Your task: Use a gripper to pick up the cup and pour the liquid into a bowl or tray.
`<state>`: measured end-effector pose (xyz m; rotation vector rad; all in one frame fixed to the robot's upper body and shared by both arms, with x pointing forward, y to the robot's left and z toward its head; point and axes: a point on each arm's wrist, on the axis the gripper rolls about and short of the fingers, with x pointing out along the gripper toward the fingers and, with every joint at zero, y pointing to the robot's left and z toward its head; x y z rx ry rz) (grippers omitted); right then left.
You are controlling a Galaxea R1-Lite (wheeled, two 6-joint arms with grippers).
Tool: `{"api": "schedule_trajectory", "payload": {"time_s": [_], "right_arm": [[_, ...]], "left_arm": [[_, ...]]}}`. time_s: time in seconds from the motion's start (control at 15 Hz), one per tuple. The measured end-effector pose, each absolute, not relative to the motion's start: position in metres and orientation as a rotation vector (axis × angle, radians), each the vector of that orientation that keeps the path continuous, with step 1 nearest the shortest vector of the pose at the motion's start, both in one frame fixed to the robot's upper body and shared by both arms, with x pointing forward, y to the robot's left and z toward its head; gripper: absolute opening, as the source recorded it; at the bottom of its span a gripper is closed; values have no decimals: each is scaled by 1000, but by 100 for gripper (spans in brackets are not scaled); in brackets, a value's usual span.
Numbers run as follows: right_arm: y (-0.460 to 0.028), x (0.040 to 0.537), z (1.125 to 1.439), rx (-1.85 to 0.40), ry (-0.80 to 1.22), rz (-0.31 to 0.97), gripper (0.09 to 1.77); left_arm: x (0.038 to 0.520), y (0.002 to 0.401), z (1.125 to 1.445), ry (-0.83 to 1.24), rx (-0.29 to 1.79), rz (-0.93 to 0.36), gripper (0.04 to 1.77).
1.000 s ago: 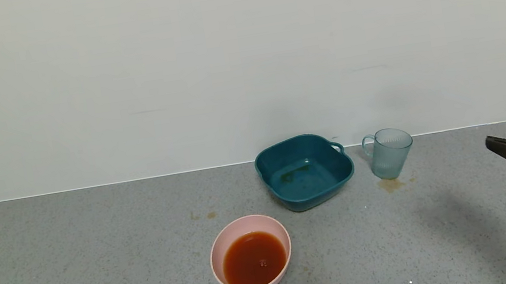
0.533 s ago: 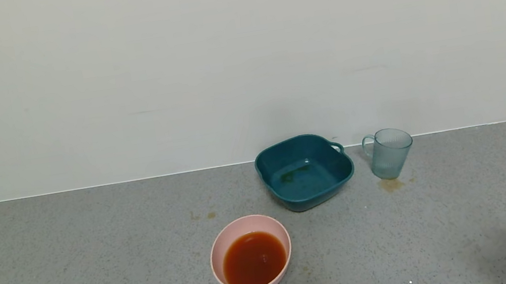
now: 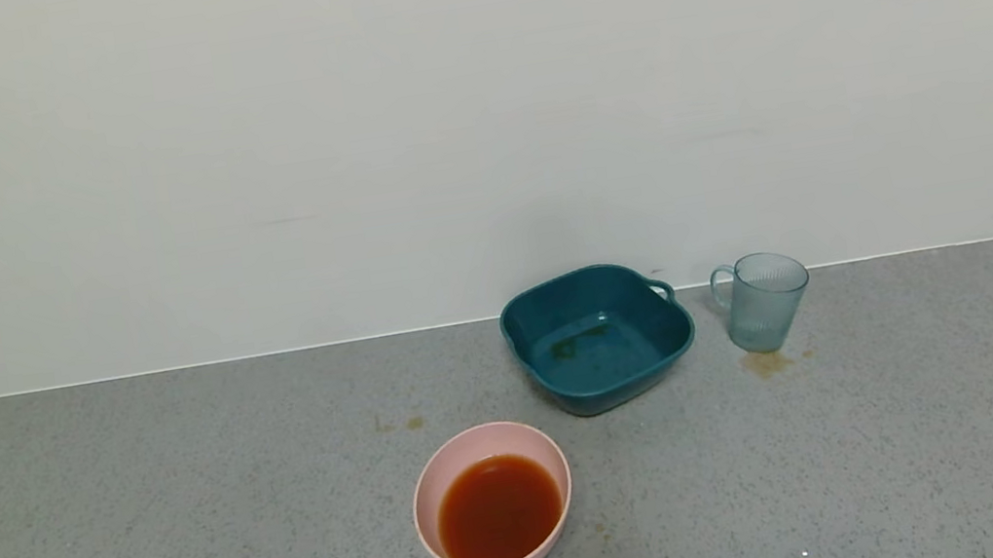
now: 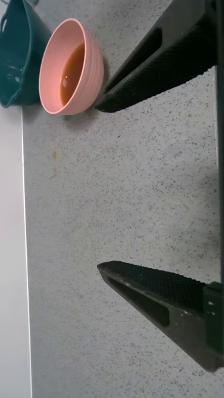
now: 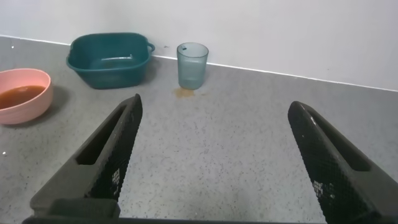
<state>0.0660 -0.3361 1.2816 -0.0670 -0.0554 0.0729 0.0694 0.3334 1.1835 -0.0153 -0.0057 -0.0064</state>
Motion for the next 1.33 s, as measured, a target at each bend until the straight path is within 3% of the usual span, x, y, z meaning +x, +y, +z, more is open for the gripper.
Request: {"api": "schedule_trajectory", "payload": {"time_s": [0.6, 0.87, 1.33], "right_arm": [[-336, 61, 1217, -74, -171, 41, 170], [-336, 69, 1185, -61, -18, 39, 170], [-336, 69, 1181, -33, 11, 28, 170]], "left_arm": [[69, 333, 1183, -6, -15, -7, 172], [69, 333, 1183, -6, -15, -7, 172], [69, 333, 1183, -6, -15, -7, 172]]}}
